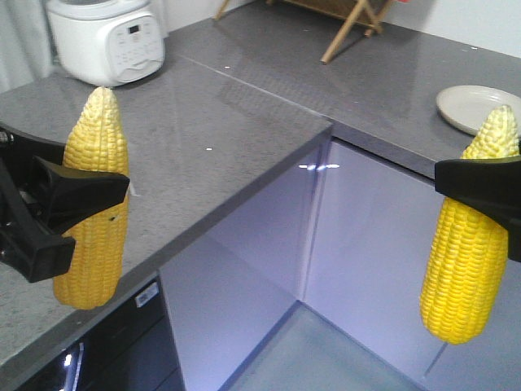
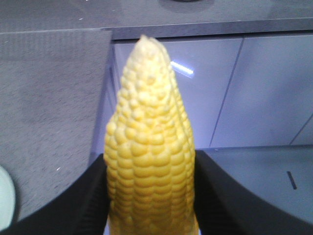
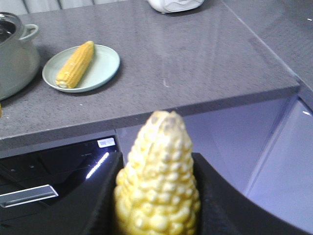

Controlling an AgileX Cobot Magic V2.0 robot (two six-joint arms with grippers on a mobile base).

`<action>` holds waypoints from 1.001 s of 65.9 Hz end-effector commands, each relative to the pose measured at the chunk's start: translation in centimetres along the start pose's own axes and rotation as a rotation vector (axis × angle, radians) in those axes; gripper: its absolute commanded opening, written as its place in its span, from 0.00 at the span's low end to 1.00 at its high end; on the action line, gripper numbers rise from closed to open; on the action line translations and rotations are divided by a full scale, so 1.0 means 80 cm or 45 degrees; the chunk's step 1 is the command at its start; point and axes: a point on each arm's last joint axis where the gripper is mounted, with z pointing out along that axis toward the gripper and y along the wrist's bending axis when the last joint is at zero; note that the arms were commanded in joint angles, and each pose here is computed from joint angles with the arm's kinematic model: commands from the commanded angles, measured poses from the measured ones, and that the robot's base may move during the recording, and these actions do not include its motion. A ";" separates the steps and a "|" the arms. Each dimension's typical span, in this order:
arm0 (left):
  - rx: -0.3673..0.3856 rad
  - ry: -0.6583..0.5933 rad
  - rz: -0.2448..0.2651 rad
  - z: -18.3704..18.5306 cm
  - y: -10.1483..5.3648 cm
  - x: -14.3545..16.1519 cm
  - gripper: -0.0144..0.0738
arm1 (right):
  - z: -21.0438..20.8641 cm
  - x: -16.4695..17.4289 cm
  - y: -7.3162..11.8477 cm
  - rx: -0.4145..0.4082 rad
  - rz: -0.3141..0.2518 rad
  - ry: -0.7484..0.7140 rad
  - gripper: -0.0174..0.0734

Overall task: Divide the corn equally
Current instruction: 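Turn the base toward the other counter holding both cobs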

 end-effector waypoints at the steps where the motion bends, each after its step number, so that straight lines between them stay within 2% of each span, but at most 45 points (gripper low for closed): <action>1: -0.006 -0.124 -0.015 -0.009 0.000 -0.015 0.45 | -0.007 -0.015 0.000 0.029 0.002 -0.111 0.38; 66: -0.006 -0.124 -0.015 -0.009 0.000 -0.015 0.45 | -0.007 -0.015 0.000 0.029 0.002 -0.111 0.38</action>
